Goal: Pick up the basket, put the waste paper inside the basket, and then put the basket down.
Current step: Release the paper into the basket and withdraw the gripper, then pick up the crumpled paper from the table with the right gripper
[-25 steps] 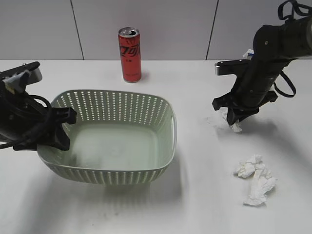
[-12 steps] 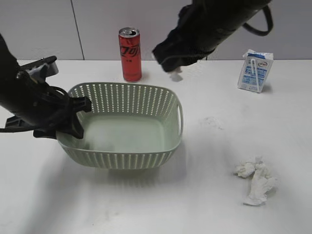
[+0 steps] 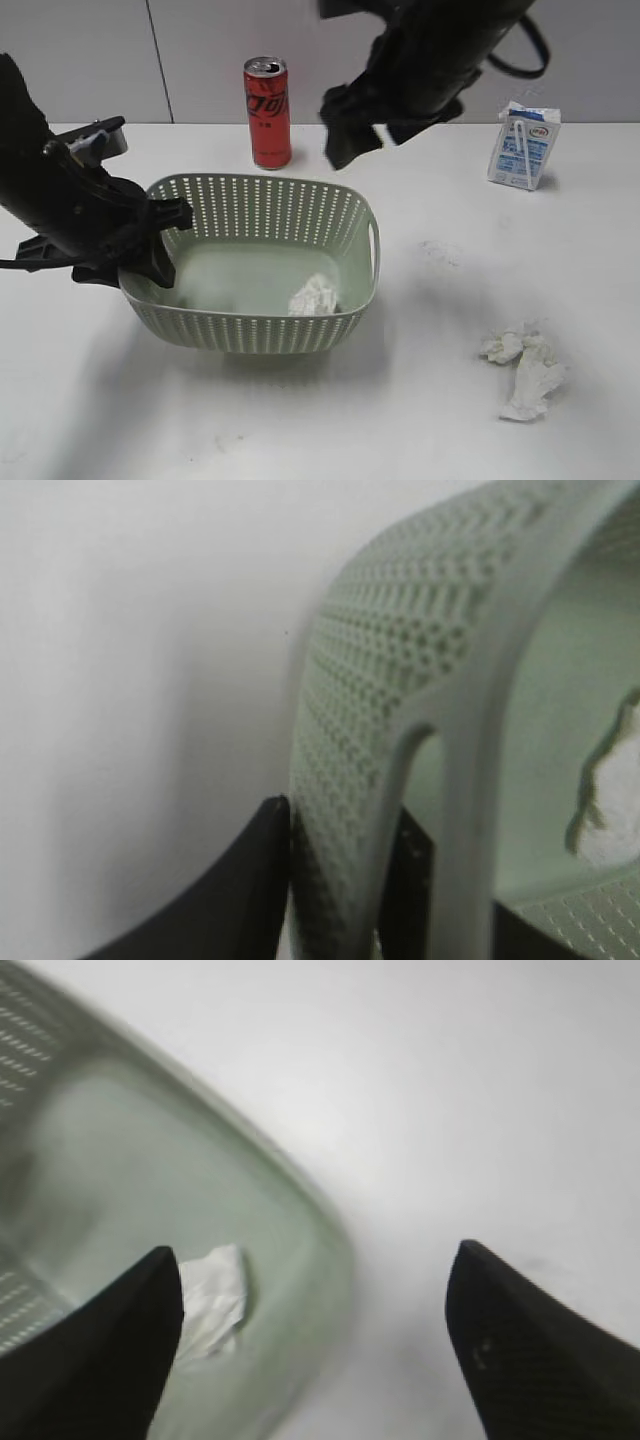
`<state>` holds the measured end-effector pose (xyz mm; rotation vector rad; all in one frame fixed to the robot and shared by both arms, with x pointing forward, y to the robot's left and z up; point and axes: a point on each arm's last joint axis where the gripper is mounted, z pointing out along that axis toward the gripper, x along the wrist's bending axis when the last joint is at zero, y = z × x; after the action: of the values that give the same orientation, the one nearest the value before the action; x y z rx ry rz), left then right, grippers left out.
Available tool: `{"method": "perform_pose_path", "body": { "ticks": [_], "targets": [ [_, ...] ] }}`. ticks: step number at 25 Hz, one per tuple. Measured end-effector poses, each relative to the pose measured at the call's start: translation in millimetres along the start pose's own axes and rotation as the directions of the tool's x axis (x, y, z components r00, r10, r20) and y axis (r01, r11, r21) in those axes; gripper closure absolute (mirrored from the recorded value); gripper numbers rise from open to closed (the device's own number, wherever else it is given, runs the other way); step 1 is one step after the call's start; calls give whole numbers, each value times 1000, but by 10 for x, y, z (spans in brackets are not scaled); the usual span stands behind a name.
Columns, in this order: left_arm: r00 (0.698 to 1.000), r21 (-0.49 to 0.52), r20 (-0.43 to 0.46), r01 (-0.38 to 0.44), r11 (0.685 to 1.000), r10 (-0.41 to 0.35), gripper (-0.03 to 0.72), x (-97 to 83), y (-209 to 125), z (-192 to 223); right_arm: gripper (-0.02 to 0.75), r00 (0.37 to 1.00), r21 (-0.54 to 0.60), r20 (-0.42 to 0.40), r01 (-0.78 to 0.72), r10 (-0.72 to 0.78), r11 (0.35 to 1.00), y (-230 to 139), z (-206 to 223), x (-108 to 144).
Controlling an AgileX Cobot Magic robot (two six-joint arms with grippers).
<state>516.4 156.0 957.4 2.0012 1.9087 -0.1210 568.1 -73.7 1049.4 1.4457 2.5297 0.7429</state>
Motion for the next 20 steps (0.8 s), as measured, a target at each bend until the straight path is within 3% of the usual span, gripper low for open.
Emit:
{"method": "perform_pose_path", "body": {
  "ticks": [3, 7, 12, 17, 20],
  "targets": [
    [1000, 5, -1, -1, 1000, 1, 475, 4, -4, -1, 145, 994, 65, 69, -90, 86, 994, -133, -154, -401],
    [1000, 10, -2, -1, 1000, 1, 475, 5, -8, -1, 146, 976, 182, 136, -196, 172, 964, -724, 110, -750],
    [1000, 10, -4, -3, 1000, 3, 475, 6, -8, -1, 146, 954, 258, 193, -273, 227, 927, -1403, 563, -822],
    [1000, 12, -5, -4, 1000, 4, 475, 7, -10, -1, 148, 938, 286, 243, -314, 248, 905, -1556, 791, -886],
    [1000, 12, -6, -6, 1000, 6, 475, 8, -10, -1, 190, 935, 306, 249, -325, 254, 895, -1596, 871, -898]
  ]
}}
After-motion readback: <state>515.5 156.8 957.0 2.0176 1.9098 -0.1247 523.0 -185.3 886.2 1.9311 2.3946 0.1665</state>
